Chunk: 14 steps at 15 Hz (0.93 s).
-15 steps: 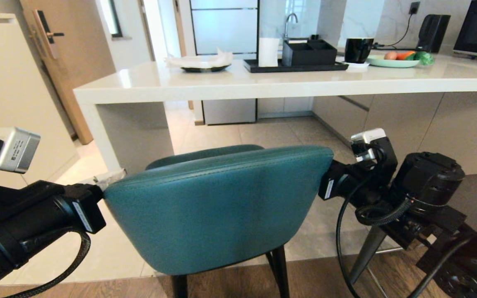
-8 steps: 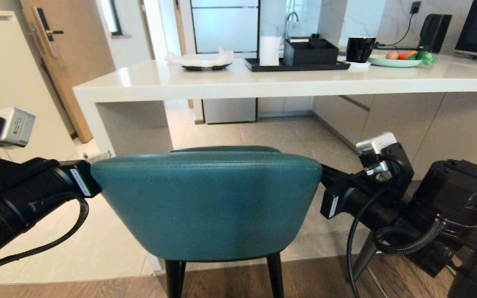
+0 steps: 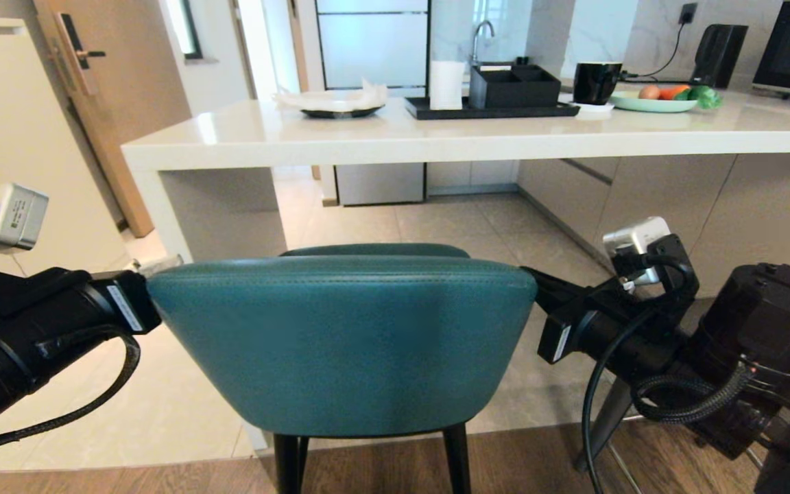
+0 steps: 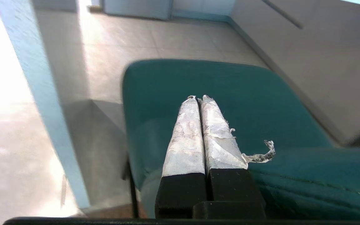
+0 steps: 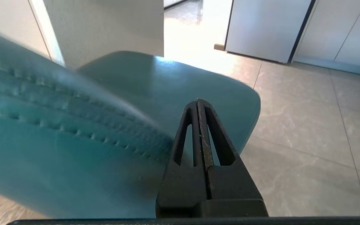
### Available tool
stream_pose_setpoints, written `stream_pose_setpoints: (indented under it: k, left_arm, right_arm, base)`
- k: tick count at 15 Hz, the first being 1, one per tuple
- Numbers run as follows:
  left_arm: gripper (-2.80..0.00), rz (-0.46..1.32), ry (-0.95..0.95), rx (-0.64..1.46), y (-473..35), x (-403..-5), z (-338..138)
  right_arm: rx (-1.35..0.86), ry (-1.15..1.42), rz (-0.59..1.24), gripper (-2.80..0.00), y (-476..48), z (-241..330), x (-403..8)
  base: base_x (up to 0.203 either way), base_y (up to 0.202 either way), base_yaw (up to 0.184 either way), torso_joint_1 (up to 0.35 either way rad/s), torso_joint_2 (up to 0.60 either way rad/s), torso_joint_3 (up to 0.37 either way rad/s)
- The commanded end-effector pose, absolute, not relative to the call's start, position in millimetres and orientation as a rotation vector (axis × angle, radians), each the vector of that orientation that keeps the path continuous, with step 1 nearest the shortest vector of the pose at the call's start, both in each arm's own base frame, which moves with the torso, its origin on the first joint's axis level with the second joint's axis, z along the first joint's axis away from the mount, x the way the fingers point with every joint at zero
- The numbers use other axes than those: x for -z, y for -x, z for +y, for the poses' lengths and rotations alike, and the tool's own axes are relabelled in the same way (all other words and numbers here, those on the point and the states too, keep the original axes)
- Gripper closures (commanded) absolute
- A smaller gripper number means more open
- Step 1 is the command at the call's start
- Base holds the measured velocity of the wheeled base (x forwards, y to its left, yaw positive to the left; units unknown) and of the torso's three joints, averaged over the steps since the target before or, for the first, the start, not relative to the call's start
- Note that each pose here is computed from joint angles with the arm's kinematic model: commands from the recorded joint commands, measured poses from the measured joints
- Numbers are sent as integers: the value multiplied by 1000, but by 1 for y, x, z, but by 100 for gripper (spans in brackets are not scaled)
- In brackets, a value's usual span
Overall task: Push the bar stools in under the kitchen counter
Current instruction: Pull the blue chair out from under the dining table
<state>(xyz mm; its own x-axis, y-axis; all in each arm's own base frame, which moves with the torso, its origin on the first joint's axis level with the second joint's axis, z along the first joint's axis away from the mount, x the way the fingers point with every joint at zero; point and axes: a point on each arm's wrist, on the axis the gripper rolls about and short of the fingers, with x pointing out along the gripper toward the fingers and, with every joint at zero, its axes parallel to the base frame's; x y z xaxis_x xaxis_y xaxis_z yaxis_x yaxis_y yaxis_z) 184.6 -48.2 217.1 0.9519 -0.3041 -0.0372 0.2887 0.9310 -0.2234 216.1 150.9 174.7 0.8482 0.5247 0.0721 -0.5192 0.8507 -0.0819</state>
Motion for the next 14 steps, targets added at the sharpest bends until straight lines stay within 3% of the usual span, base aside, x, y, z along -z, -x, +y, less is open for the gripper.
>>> stream_pose_setpoints:
  k: [1, 6, 10, 14]
  left_arm:
    - [0, -37, 233, 304, -173, -239, -36]
    - [0, 35, 232, 283, -177, -219, -13]
    - [0, 82, 236, 352, -210, -177, 2]
    - [0, 64, 215, 377, -252, -126, 2]
  right_arm:
    - [-489, 54, -119, 0, -219, 137, -183]
    - [-458, 71, -72, 0, -223, 122, -175]
    - [-450, 101, 43, 0, -242, 118, -141]
    - [-445, 100, -10, 0, -260, 129, -126]
  base:
    - [0, 0, 0, 0, 0, 0]
    - [0, 0, 0, 0, 0, 0]
    - [0, 0, 0, 0, 0, 0]
    - [0, 0, 0, 0, 0, 0]
